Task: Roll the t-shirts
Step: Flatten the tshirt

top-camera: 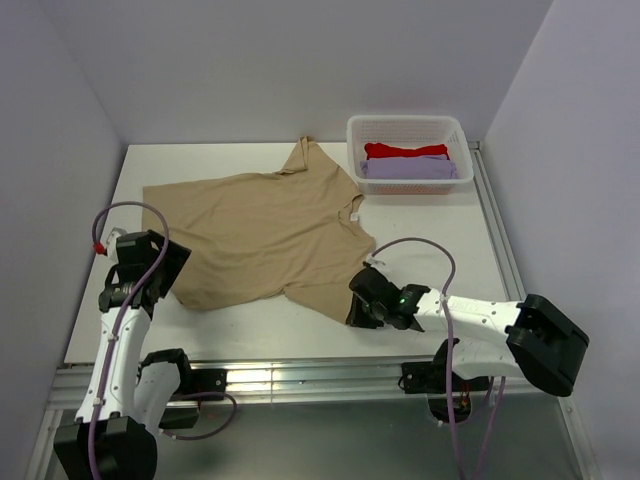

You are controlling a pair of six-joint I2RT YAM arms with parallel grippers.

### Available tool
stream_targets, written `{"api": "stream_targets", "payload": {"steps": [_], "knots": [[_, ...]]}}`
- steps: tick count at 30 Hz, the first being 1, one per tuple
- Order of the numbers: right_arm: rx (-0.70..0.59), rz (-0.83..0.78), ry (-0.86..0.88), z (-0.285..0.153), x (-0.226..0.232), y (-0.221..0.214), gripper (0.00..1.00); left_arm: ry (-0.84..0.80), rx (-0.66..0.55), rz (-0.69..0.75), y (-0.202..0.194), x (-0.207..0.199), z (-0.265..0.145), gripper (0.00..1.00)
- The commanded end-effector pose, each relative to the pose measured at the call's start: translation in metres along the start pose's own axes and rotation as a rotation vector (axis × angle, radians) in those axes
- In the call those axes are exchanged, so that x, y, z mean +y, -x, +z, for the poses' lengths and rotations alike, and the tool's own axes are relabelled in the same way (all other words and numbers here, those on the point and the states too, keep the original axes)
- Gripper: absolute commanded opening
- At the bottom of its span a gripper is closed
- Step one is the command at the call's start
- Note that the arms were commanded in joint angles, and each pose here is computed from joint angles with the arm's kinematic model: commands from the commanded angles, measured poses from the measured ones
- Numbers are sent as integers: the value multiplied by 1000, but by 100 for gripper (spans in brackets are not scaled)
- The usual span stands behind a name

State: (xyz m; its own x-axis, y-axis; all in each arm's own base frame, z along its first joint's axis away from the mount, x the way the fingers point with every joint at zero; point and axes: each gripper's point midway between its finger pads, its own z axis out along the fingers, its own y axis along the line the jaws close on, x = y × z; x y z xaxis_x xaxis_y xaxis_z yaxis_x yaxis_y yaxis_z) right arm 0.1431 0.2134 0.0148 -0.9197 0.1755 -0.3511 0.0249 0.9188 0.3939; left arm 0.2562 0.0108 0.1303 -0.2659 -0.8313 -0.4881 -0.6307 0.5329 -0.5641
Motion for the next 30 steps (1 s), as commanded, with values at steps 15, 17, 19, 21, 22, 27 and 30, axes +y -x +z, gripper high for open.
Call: {"api": "stream_targets", "payload": {"steps": [15, 17, 19, 21, 22, 27, 30], "knots": [[60, -10, 239, -38, 95, 71, 0, -109, -30, 144, 12, -56, 7, 83], [21, 31, 251, -35, 97, 110, 0, -106, -29, 146, 13, -59, 9, 83], [28, 53, 250, -24, 91, 135, 0, -111, -8, 169, 3, -64, 11, 83], [9, 49, 286, -26, 100, 162, 0, -105, 1, 182, -1, -66, 14, 83], [23, 62, 277, -17, 97, 168, 0, -98, -5, 187, 0, -65, 15, 83], [-12, 133, 283, -1, 82, 216, 14, -98, 7, 210, -7, -67, 19, 82], [-21, 123, 281, 2, 72, 224, 63, -116, 20, 232, -11, -72, 21, 81]]}}
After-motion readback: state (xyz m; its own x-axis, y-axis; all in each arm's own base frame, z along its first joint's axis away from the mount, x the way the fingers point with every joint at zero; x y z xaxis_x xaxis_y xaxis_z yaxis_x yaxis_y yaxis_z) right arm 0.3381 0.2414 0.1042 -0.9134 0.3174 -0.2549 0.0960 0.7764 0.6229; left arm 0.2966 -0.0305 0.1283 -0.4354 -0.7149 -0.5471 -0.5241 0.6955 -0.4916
